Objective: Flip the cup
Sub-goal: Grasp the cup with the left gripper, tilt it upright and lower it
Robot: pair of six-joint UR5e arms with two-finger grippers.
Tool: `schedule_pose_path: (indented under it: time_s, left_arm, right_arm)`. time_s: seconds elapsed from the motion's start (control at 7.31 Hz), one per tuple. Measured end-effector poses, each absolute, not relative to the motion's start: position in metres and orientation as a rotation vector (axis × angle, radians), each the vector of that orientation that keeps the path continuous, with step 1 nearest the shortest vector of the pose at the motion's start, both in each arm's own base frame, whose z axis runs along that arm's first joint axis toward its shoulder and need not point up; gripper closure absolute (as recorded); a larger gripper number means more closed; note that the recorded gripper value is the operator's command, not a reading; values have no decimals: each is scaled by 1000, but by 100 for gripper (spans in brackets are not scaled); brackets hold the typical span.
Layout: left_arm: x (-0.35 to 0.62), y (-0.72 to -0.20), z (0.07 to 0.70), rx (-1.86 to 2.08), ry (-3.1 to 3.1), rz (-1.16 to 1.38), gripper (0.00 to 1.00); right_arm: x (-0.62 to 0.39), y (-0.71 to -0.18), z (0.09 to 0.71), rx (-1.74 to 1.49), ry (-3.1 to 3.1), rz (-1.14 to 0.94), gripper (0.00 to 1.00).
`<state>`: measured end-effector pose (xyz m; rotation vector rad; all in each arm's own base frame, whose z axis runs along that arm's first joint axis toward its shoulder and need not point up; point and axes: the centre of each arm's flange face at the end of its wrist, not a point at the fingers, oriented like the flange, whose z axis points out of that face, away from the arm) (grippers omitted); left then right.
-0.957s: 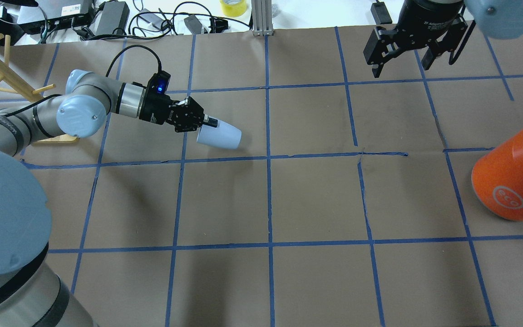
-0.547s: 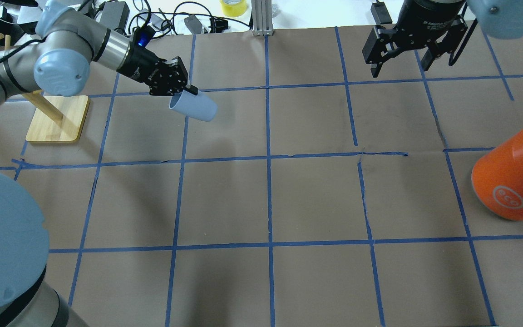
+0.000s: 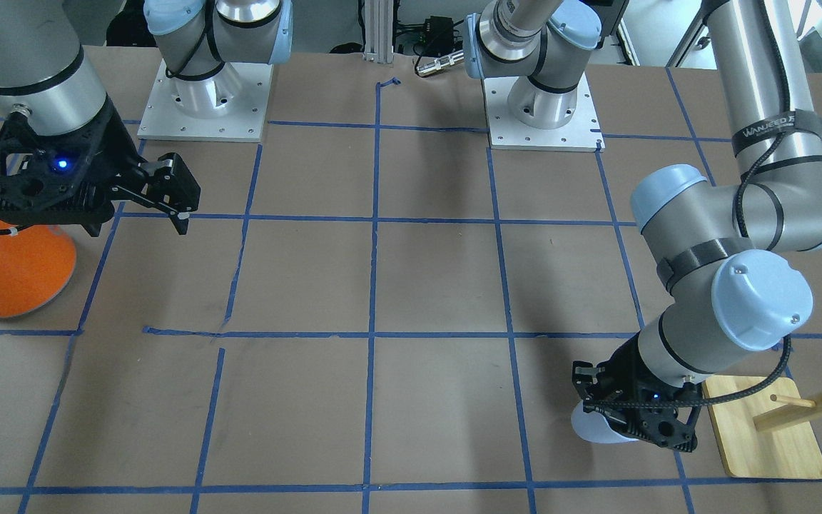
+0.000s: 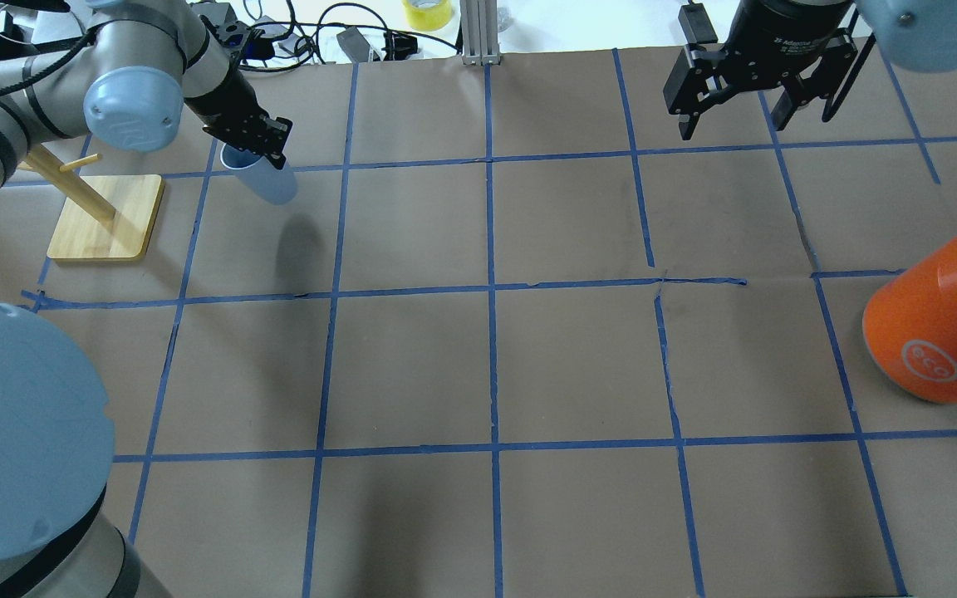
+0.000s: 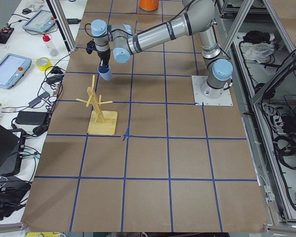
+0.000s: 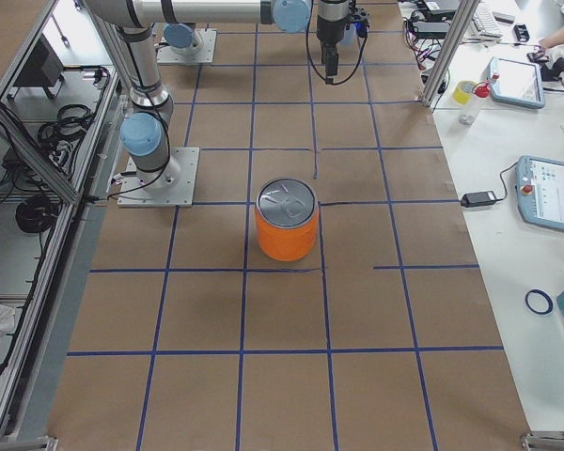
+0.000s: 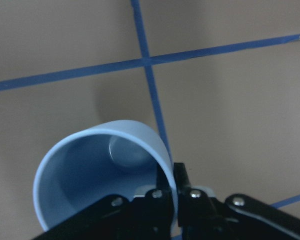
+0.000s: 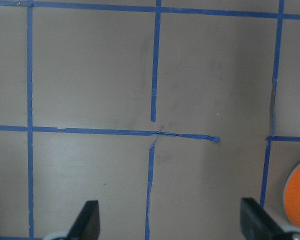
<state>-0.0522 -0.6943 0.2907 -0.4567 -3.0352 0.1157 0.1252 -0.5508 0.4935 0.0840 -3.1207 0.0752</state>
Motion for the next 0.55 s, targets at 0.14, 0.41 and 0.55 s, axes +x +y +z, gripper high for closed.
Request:
schedule_pose_path:
  time_s: [0.14, 0.41, 0.55]
  left_arm:
    - [-50, -693, 280, -495, -3057, 91, 100]
    - [-46, -686, 262, -514, -3105, 27, 29]
    - [-46, -685, 260, -513, -3116, 17, 0]
  right_arm:
    - [125, -551, 493, 84, -3118, 74, 0]
    - [125, -551, 493, 82, -3114, 73, 0]
    - [124, -551, 493, 81, -3113, 71, 0]
